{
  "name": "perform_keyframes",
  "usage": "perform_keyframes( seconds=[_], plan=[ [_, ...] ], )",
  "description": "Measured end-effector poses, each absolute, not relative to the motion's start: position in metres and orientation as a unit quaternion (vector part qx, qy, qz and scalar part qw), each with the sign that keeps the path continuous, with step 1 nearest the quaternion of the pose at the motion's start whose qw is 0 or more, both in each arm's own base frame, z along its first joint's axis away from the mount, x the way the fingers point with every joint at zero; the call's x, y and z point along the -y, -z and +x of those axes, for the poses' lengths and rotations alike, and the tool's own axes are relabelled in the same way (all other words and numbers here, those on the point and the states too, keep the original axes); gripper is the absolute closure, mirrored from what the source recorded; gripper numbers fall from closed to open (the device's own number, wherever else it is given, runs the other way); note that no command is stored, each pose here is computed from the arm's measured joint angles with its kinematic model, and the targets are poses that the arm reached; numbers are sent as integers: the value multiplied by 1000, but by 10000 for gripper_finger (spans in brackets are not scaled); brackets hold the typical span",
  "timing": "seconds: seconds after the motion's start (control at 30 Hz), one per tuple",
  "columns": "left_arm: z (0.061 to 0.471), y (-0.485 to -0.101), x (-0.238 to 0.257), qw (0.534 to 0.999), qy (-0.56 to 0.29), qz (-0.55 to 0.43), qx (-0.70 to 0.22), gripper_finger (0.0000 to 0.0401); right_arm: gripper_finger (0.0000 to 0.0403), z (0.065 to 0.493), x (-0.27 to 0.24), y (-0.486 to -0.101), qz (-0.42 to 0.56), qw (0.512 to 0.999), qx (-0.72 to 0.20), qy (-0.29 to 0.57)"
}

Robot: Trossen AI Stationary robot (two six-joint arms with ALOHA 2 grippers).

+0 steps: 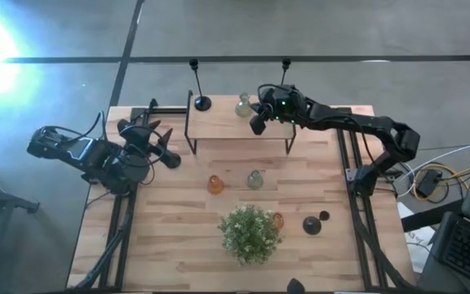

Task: Pick & Place candle stick holders
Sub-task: Put the left green glass candle holder on the shelf

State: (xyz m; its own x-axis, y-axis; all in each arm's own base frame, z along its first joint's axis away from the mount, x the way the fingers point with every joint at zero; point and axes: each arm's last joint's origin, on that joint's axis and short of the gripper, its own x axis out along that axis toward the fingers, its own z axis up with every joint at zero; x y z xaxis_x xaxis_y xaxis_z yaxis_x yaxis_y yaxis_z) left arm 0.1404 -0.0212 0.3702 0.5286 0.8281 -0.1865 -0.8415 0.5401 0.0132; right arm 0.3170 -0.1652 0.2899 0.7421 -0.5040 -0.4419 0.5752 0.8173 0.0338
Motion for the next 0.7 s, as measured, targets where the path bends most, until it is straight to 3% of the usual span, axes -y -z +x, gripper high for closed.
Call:
perform_keyframes(
  seconds=[0.7],
  plan=[
    [140, -371, 21, 868, -489, -32, -78, 183, 394, 327, 178, -275, 85, 924, -207, 310]
  ],
)
